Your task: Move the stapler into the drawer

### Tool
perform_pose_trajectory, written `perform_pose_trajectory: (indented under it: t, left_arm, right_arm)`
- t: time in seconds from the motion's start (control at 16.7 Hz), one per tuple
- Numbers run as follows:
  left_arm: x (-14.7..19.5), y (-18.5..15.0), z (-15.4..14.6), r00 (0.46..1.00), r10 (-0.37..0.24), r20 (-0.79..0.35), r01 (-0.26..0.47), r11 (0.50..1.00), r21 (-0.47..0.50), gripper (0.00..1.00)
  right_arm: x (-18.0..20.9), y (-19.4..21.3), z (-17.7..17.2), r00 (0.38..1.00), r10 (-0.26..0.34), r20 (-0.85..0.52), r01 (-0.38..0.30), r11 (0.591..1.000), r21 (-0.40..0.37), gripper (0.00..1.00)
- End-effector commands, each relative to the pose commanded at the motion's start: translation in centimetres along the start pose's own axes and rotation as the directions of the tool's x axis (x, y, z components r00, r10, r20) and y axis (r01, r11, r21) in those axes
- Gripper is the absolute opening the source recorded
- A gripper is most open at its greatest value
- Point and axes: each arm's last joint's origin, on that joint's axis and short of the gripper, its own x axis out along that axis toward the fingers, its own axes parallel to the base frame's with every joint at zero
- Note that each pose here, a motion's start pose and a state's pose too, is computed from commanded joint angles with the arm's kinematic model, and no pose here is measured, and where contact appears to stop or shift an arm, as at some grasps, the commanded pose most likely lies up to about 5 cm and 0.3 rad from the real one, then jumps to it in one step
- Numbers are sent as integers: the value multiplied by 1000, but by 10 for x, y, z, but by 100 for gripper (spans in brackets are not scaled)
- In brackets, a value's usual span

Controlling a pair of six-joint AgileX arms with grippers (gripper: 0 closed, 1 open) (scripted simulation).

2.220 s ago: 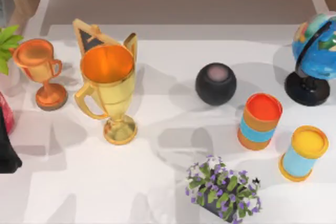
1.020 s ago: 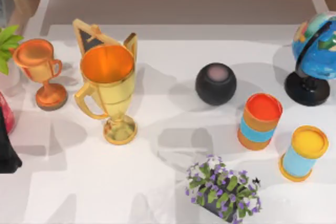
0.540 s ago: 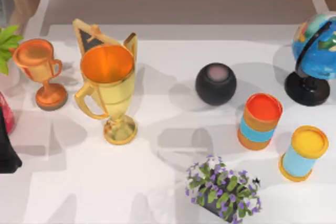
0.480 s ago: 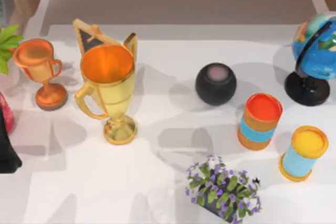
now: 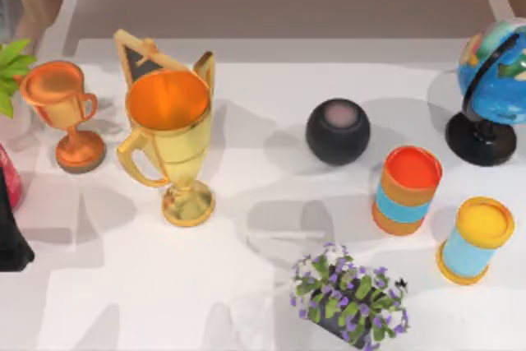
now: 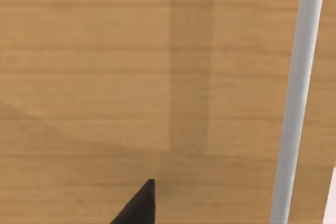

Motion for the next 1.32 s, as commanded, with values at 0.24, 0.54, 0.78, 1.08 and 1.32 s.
perform_pose_trajectory:
  t: [0.24, 0.54, 0.78, 1.08, 1.32]
  left_arm:
    - [0, 0, 0, 1000, 0, 0, 0, 1000, 0, 100]
    - [0, 0, 0, 1000, 0, 0, 0, 1000, 0, 100]
    - [0, 0, 0, 1000, 0, 0, 0, 1000, 0, 100]
    - [0, 0, 0, 1000, 0, 0, 0, 1000, 0, 100]
    - [0, 0, 0, 1000, 0, 0, 0, 1000, 0, 100]
  right_arm:
    - [0, 0, 0, 1000, 0, 0, 0, 1000, 0, 32]
    - [0, 0, 0, 1000, 0, 0, 0, 1000, 0, 0]
    - [0, 0, 0, 1000, 0, 0, 0, 1000, 0, 0]
    - [1, 1, 0, 1000, 5, -2, -5, 1000, 6, 0]
    - [30, 1, -2, 1000, 1, -2, -1, 1000, 4, 0]
